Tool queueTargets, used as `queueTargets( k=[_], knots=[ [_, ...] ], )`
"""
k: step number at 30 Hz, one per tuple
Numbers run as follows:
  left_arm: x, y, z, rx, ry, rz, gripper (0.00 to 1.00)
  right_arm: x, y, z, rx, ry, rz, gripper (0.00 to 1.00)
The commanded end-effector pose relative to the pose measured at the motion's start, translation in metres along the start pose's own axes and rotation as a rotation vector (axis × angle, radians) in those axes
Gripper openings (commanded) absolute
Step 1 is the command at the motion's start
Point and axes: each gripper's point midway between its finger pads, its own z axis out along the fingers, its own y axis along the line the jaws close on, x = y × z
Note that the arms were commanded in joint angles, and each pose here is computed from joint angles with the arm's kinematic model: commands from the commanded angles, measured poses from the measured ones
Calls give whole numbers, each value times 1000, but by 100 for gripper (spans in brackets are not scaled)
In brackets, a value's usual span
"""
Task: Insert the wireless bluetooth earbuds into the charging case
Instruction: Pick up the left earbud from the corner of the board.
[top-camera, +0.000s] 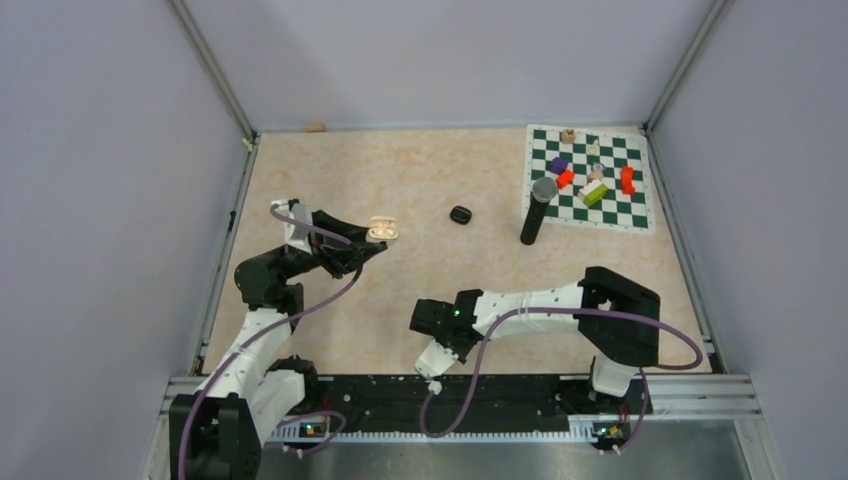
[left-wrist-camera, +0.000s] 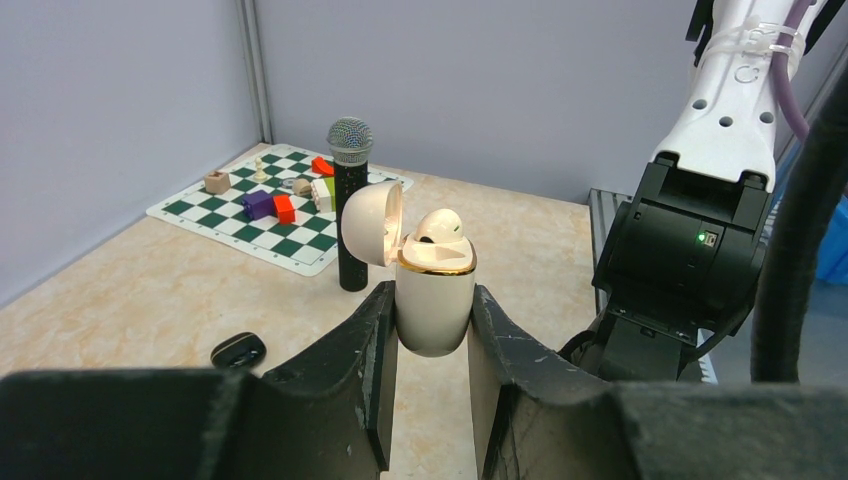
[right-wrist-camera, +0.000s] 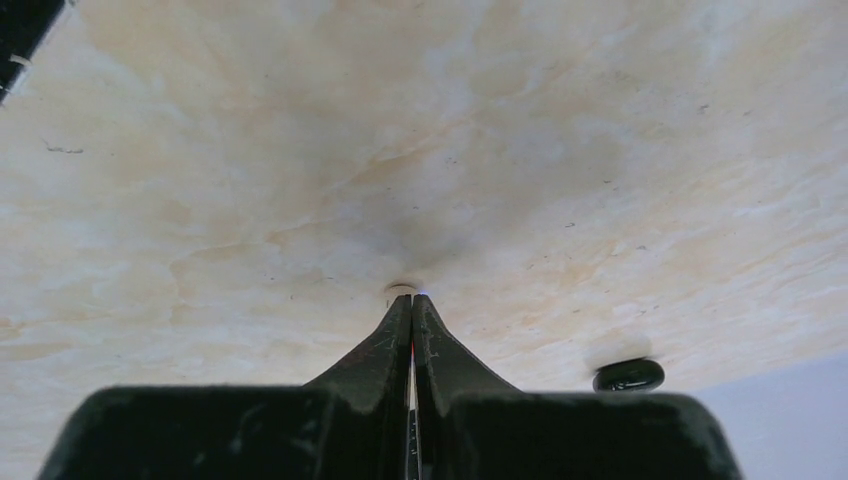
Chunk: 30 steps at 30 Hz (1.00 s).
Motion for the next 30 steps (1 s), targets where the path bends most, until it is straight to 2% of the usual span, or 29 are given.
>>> queueTargets(
  k=[1,5,10,14,21,30],
  knots=[
    [-7,0,0,-8,-25,35,0,-2,-16,-21,47,-46,34,4],
    [-7,0,0,-10,-25,32,0,1,-17,-23,46,-26,36,13],
    [-7,0,0,-10,-23,31,0,10,-10,-11,9,43,32,21],
    [-7,0,0,-9,-22,31,0,8,-6,-5,-14,42,37,25],
    [-7,0,0,-9,-22,32,0,7,-7,3,-34,64,34,26],
    [-6,0,0,-9,-22,31,0,10,-4,16,-66,117,25,21]
  ],
)
